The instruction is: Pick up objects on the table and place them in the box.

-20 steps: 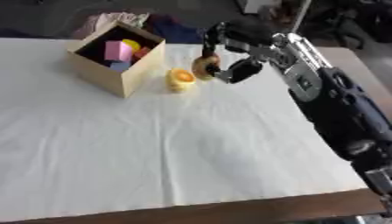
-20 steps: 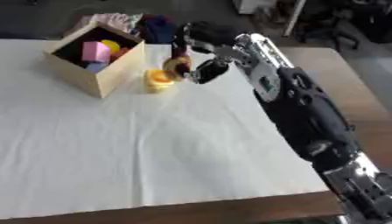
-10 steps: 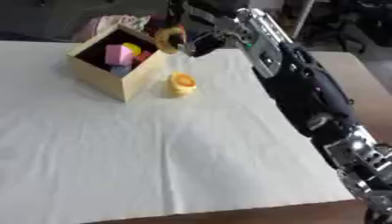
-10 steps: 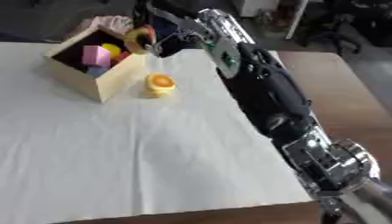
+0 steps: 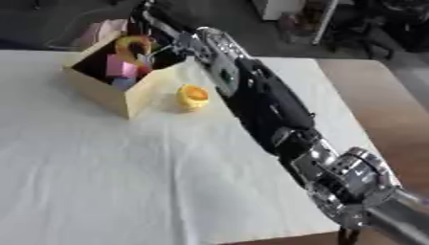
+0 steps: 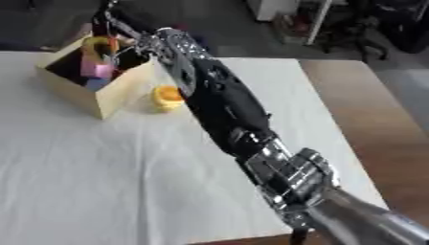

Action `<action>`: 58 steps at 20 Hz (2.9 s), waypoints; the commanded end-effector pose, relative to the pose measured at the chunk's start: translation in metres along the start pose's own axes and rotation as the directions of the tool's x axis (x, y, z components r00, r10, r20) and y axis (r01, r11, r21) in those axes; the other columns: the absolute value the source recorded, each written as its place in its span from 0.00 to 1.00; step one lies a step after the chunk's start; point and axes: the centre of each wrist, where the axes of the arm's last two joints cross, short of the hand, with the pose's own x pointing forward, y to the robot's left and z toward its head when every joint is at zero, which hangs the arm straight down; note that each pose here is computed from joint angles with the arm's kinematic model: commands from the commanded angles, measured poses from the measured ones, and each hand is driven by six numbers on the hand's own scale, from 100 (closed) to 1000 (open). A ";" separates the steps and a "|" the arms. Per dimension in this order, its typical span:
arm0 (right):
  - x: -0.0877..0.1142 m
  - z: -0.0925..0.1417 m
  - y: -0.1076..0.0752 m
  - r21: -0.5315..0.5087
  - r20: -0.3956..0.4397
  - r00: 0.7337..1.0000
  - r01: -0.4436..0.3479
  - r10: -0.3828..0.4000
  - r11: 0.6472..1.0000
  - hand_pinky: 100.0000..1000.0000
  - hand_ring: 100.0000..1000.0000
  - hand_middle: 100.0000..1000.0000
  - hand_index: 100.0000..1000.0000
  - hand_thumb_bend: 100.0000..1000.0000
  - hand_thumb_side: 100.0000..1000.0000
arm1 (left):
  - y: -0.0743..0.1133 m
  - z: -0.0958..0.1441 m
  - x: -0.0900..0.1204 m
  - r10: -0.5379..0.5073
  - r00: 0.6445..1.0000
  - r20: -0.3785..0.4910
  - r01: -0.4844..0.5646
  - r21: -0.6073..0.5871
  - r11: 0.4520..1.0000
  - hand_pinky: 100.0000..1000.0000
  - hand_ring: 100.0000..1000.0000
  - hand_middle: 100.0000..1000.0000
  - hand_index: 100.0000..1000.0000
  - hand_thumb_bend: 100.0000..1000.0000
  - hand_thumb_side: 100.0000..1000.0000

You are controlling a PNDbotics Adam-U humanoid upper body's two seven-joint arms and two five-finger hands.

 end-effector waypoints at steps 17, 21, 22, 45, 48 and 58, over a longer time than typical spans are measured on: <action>-0.022 0.006 -0.002 -0.032 -0.180 0.980 -0.090 0.083 0.995 0.73 0.68 0.71 0.92 0.00 0.39 | 0.000 -0.003 0.009 0.004 1.000 0.029 -0.003 -0.007 1.000 0.73 0.57 0.64 0.84 0.00 0.69; -0.042 0.021 -0.010 0.016 -0.234 0.971 -0.042 0.044 0.999 0.75 0.71 0.76 0.94 0.00 0.39 | 0.001 0.001 0.007 -0.001 1.000 0.014 0.001 0.000 1.000 0.73 0.57 0.64 0.84 0.00 0.69; -0.046 0.026 -0.011 0.032 -0.252 0.967 -0.029 0.036 0.999 0.75 0.72 0.77 0.94 0.00 0.39 | 0.002 0.001 0.006 -0.002 1.000 0.012 0.002 0.001 1.000 0.73 0.57 0.64 0.84 0.00 0.69; -0.080 0.073 0.001 0.571 -0.123 0.953 -0.159 0.276 0.805 0.82 0.85 0.90 0.99 0.25 0.62 | 0.006 0.008 0.004 -0.014 1.000 -0.007 0.014 0.027 1.000 0.74 0.57 0.64 0.84 0.00 0.70; -0.081 0.076 0.004 0.613 -0.148 0.951 -0.128 0.272 0.780 0.79 0.81 0.85 0.95 0.21 0.53 | 0.006 0.008 0.004 -0.013 1.000 -0.006 0.013 0.028 1.000 0.74 0.57 0.64 0.84 0.00 0.70; -0.075 0.073 0.010 0.484 -0.216 0.944 -0.118 0.249 0.867 0.52 0.55 0.61 0.71 0.08 0.00 | 0.005 0.008 0.004 -0.010 1.000 -0.005 0.011 0.031 0.999 0.74 0.57 0.64 0.84 0.00 0.70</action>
